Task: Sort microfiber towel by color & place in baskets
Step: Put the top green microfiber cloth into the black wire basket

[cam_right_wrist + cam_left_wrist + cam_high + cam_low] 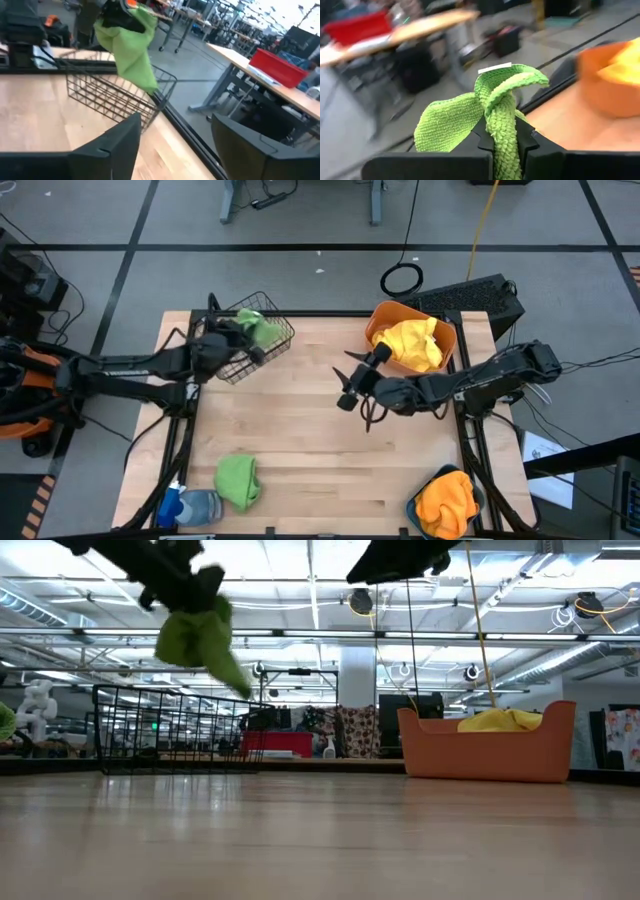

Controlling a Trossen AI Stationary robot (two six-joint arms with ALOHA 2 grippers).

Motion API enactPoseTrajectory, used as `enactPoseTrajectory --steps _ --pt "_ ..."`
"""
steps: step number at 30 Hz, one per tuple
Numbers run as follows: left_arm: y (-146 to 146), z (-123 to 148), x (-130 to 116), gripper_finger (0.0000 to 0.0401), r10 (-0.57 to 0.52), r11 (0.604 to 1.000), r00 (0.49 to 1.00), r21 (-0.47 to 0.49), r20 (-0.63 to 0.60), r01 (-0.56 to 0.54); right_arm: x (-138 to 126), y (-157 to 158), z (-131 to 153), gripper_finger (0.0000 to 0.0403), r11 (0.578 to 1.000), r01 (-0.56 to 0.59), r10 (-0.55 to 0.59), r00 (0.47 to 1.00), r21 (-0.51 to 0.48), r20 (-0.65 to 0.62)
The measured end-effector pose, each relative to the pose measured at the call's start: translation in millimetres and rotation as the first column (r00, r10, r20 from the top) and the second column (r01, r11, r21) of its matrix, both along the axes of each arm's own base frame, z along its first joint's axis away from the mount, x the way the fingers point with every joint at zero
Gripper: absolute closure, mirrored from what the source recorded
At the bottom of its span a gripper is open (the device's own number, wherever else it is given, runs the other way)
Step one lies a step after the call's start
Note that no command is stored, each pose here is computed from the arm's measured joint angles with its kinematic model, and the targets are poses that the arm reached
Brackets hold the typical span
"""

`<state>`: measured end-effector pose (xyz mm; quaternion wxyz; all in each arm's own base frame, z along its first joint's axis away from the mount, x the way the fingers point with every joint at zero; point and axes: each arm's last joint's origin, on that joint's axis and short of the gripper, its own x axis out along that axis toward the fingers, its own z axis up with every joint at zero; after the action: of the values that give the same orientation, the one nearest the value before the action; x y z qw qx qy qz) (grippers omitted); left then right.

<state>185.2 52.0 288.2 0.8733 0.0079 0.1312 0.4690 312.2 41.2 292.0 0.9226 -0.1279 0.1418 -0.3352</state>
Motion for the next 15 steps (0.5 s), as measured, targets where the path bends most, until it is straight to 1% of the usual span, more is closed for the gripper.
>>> enactPoseTrajectory --steps 2,4,7,9,12,15 --pt "8.7 -6.5 -3.6 0.0384 0.069 0.997 0.998 -0.04 -0.013 -0.069 0.4 -4.8 -2.9 0.0166 1.0 0.019 -0.019 1.0 0.01 -0.014" --pt "17.7 -12.3 -3.0 0.0381 0.128 0.99 0.992 -0.064 0.0 -0.128 2.4 -9.4 -5.7 0.0165 0.999 0.038 -0.038 0.999 0.02 -0.015" --pt "30.1 -28.2 -3.1 0.0358 0.197 0.975 0.979 -0.093 -0.045 -0.2 4.7 -15.2 -9.8 0.0168 0.998 0.056 -0.055 0.998 0.02 -0.032" --pt "37.6 -35.5 -2.4 0.0336 0.236 0.964 0.97 -0.117 -0.05 -0.241 7.6 -18.2 -13.9 0.0171 0.998 0.047 -0.046 0.998 0.028 -0.046" --pt "43.7 -43.7 2.1 0.0291 0.199 0.967 0.975 -0.14 -0.099 -0.212 12.0 -19.7 -21.0 0.0176 0.998 0.03 -0.027 0.998 0.047 -0.061" --pt "46.1 -49.2 6.2 0.0234 0.176 0.97 0.975 -0.146 -0.134 -0.195 15.8 -19.9 -27.7 0.018 0.998 0.02 -0.015 0.997 0.067 -0.071"
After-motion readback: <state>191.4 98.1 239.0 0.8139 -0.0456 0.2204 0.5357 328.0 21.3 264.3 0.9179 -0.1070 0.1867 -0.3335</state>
